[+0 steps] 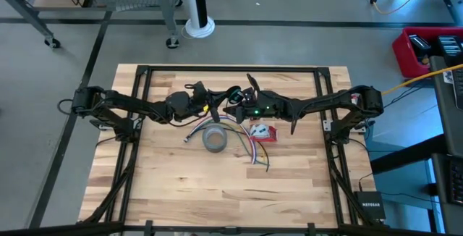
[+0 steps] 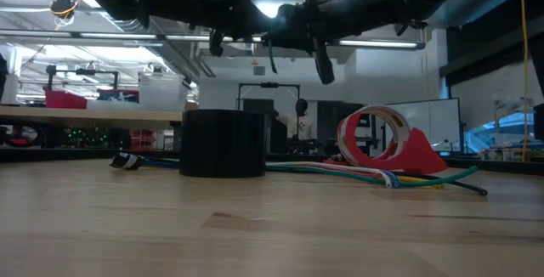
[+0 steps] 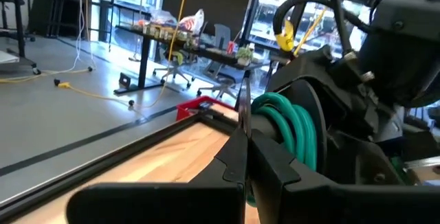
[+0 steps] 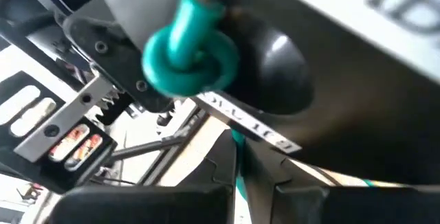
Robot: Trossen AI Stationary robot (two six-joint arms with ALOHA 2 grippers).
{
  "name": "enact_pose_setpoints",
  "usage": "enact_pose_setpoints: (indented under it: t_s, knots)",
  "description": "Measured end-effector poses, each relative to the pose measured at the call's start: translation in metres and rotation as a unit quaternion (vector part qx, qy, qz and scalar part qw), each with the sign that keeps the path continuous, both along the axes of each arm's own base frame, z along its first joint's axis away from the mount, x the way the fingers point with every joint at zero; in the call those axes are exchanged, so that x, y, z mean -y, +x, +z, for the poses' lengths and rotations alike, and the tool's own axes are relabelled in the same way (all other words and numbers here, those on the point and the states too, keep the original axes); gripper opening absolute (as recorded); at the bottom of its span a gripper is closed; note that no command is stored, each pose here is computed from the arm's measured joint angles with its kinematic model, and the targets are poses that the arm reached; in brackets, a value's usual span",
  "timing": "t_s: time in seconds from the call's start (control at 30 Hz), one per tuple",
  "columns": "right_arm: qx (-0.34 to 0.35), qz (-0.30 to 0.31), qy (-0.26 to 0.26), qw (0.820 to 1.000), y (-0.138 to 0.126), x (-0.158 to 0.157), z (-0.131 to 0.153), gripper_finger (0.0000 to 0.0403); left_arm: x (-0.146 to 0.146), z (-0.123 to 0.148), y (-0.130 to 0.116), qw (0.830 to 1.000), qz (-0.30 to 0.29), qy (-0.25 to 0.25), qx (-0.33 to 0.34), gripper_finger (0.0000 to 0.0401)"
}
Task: Coil cords
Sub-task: Coil the green wire onto the black spool
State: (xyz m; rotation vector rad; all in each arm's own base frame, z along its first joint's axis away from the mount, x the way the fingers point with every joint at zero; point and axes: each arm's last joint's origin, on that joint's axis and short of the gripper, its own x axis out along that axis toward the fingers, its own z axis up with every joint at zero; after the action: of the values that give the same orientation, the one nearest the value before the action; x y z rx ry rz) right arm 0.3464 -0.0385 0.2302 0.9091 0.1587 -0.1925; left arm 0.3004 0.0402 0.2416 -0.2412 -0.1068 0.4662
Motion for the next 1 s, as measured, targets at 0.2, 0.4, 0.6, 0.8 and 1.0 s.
enact_pose_setpoints:
  t_s: [0.2, 0.4, 0.6, 0.8, 1.0]
  knots:
    - [-0.016, 0.002, -0.018, 1.0, -0.001, 0.0, -0.003, 0.0014, 0.0, -0.001, -0.003, 1.0, 0.008, -0.001, -0.026, 0.0]
    - [-0.037, -0.019, -0.036, 0.998, -0.002, 0.001, -0.006, 0.0014, 0.0, 0.011, -0.018, 0.998, 0.022, -0.009, -0.052, 0.0]
    - [-0.036, -0.036, -0.056, 0.997, -0.002, 0.003, -0.005, 0.0014, 0.003, 0.019, -0.029, 0.998, 0.017, -0.035, -0.059, 0.0]
    - [-0.038, -0.035, -0.069, 0.996, -0.002, 0.003, -0.005, 0.0014, 0.004, 0.021, -0.03, 0.998, 0.007, -0.037, -0.055, 0.0]
    - [-0.048, -0.03, -0.067, 0.996, -0.002, 0.002, -0.007, 0.0031, 0.004, 0.021, -0.03, 0.998, 0.005, -0.037, -0.055, 0.0]
